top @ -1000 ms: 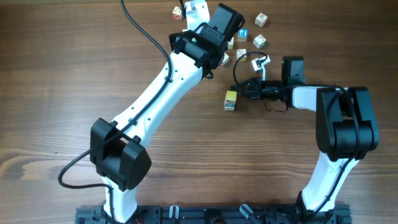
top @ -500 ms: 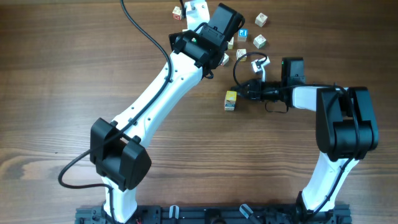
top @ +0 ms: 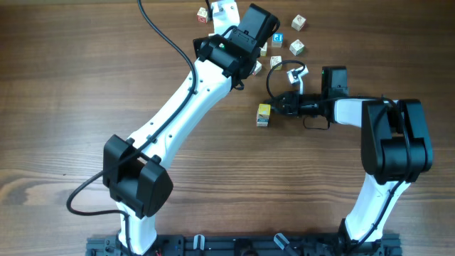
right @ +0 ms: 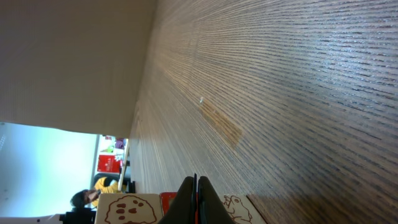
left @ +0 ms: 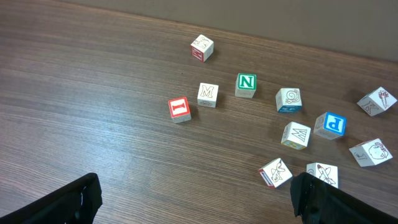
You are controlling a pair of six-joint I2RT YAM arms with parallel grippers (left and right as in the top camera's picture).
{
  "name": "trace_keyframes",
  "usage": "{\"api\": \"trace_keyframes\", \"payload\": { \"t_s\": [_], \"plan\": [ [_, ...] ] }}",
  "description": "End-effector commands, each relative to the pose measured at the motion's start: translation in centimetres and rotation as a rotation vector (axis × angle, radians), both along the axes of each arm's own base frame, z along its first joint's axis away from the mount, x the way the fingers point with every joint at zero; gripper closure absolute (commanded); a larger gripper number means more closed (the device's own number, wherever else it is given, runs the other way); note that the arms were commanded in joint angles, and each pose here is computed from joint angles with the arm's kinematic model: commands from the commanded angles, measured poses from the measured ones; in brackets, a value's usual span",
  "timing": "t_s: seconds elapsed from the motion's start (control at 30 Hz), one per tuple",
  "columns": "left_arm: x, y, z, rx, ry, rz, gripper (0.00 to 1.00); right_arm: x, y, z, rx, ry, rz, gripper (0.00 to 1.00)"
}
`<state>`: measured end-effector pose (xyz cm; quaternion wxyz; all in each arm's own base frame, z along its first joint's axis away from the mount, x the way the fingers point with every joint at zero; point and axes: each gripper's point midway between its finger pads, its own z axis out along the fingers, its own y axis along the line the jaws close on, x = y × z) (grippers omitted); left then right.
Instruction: Form a tower
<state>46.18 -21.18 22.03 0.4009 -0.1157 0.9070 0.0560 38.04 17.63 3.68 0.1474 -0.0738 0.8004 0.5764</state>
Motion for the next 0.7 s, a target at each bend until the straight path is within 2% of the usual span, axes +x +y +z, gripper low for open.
{"api": "trace_keyframes", "payload": {
  "t_s": [0.0, 0.43, 0.57, 0.67],
  "plan": [
    [0.0, 0.1, 2.1, -0.028, -0.036, -0.003, 0.00, -0.4, 0.2, 0.0, 0.029, -0.006, 0.027, 0.96],
    [0.0, 0.1, 2.1, -0.028, -0.037, -0.003, 0.00, -0.5, 0.1, -0.3, 0.018, 0.002, 0.024, 0.96],
    [0.0, 0.1, 2.1, -0.028, -0.037, -0.003, 0.00, 1.3, -0.6, -1.4, -0.059, 0.042, -0.076, 0.96],
    [0.0, 0.1, 2.1, -0.028, -0.037, -0.003, 0.00, 2.8, -2.1, -3.5, -0.163, 0.160, -0.233, 0.96]
  ]
}}
